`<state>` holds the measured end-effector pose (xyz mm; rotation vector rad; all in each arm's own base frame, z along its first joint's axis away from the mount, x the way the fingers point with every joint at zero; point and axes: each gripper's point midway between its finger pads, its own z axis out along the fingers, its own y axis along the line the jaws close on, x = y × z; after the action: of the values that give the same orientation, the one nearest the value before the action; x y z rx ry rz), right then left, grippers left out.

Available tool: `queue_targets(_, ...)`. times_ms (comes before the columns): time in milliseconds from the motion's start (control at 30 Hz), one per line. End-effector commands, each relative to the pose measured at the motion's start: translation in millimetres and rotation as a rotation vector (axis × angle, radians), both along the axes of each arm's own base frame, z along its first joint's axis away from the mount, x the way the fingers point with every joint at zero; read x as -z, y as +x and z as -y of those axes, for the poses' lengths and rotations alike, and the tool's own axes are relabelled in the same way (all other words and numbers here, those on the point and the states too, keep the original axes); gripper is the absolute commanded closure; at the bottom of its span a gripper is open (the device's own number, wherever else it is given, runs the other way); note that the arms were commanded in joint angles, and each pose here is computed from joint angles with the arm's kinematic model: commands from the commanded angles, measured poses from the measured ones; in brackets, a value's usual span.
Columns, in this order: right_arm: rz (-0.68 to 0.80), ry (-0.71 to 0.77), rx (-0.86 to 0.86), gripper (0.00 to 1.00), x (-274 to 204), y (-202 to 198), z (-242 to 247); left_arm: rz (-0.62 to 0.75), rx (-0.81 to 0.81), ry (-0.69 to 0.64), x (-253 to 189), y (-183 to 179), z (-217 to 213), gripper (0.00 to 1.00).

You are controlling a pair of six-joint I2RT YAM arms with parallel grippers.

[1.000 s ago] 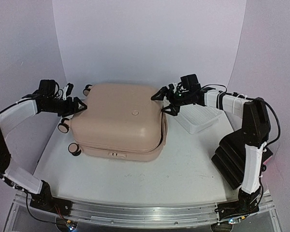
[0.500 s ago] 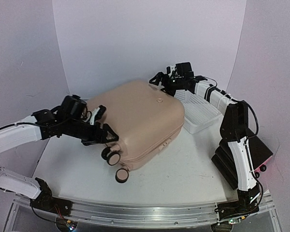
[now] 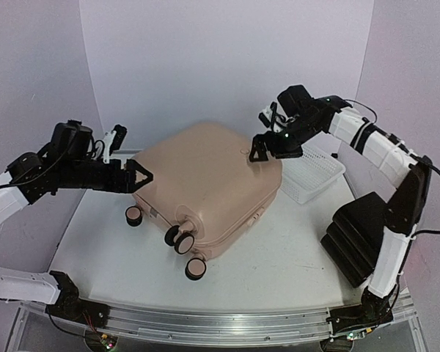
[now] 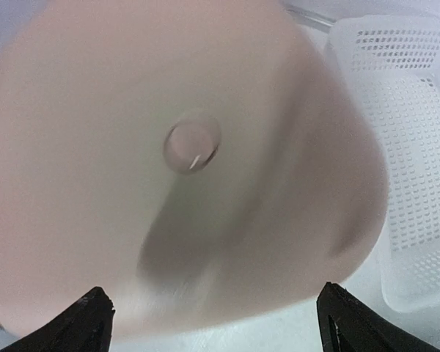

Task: Open, take out, and arrange the luggage

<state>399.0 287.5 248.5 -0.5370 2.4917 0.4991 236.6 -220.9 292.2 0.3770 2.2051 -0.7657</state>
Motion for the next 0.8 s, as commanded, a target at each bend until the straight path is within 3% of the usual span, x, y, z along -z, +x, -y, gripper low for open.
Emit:
queue_targets(0, 0.197, -0.28, -0.551, 0.02, -0.4, -112.2, -31.3, 0.089, -0.081, -0.019, -3.2, 2.8, -25.2, 0.06)
queue_targets(167, 0.447, -0.348, -1.024, 0.02, -0.7, -190.0, -82.1, 0.11, -0.132, -0.038, 19.8, 4.0, -33.9, 0.06)
queue_targets(400, 0.623, -0.209, -1.618, 0.02, 8.1, -263.2, -120.5, 0.258, 0.009, -0.184, 78.3, -14.8, -18.8, 0.05)
queue_targets(600, 0.636, -0.204, -1.699, 0.02, 8.4, -261.2, -157.6, 0.512, 0.117, -0.142, 101.2, -20.1, -14.3, 0.17)
queue_targets(767, 0.665, -0.195, -1.73, 0.02, 13.1, -263.5, -188.7, 0.543, 0.188, -0.066, 128.9, -10.9, -0.1, 0.28)
